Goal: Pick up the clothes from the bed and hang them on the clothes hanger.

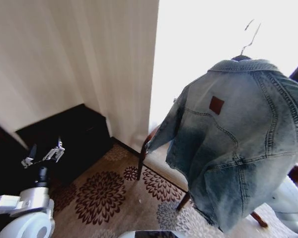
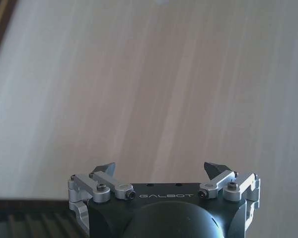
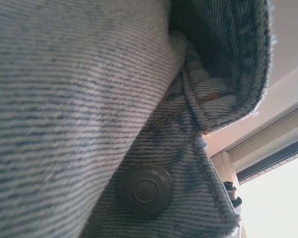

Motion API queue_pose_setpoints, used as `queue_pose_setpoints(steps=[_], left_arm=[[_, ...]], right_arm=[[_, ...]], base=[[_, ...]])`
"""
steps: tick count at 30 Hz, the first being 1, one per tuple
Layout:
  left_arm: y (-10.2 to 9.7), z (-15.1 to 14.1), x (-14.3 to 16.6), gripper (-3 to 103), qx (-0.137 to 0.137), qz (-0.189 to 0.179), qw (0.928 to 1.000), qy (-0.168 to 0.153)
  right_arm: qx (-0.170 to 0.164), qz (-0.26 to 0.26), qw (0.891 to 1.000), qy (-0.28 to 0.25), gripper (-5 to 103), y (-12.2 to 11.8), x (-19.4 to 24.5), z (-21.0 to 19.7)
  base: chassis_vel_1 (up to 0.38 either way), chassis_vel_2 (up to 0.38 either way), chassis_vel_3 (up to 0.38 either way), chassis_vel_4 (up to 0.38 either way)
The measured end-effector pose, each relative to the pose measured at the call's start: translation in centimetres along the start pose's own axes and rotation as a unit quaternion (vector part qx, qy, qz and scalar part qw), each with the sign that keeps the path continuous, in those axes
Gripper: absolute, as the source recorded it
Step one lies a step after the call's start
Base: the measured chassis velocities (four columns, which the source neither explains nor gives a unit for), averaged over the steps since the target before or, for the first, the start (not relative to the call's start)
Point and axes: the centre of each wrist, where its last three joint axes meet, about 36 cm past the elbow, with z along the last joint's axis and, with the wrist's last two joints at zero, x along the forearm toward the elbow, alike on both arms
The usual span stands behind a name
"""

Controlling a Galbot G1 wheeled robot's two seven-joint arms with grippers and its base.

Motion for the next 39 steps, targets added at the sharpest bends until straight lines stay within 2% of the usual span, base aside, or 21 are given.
queue_pose_setpoints(steps=[39], left_arm=[[-0.4, 0.0, -0.3, 100, 0.005, 0.009, 0.9998, -0.015]], right_arm=[[0.001, 0.004, 1.000, -0.005, 16, -0.1, -0.6, 1.2]], base=[[-0.123, -0.126, -0.121, -0.127]])
